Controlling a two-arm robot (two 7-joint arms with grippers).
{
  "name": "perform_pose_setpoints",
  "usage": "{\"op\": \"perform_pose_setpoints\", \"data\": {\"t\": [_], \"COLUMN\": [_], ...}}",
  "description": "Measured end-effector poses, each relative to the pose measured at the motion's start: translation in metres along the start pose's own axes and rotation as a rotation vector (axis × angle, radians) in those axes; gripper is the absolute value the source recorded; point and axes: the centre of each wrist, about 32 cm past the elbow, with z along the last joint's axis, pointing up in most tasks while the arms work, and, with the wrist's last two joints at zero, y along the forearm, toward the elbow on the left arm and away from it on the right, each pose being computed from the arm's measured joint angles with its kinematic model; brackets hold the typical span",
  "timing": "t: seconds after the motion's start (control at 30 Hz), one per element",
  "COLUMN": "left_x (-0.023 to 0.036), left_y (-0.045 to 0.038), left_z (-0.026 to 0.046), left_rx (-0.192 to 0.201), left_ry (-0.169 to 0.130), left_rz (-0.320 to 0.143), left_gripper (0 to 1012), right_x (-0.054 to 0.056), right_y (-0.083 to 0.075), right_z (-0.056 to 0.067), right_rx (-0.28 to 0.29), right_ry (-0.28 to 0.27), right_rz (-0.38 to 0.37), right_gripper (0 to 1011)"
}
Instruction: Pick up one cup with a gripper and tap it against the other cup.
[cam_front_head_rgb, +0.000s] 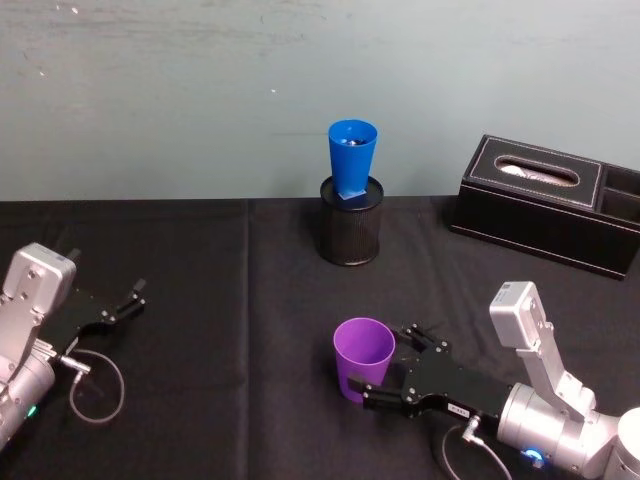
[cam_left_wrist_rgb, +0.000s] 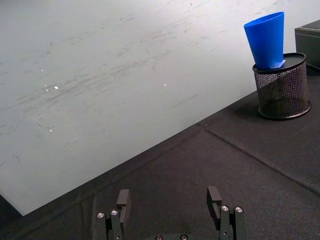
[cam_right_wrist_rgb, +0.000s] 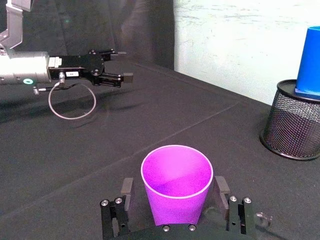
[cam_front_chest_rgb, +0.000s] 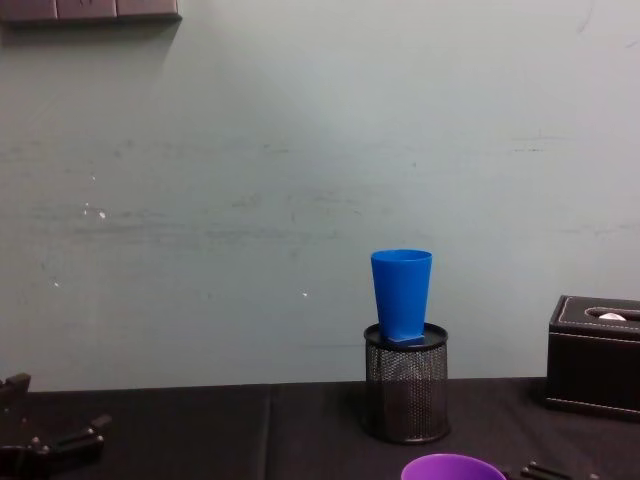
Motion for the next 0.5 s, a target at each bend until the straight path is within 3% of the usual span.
{"op": "perform_pose_setpoints", "data": {"t": [0.5], "left_x": [0.0000], "left_y": [0.0000], "left_z": [0.0000], "left_rx": [0.000], "left_ry": [0.000], "left_rz": [0.000], "left_gripper": [1000], "right_x": [-0.0006], "right_y": [0.0072], "right_z": [-0.0020], "right_rx": [0.017], "right_ry": [0.011], "right_rz": [-0.004], "right_gripper": [1003]}}
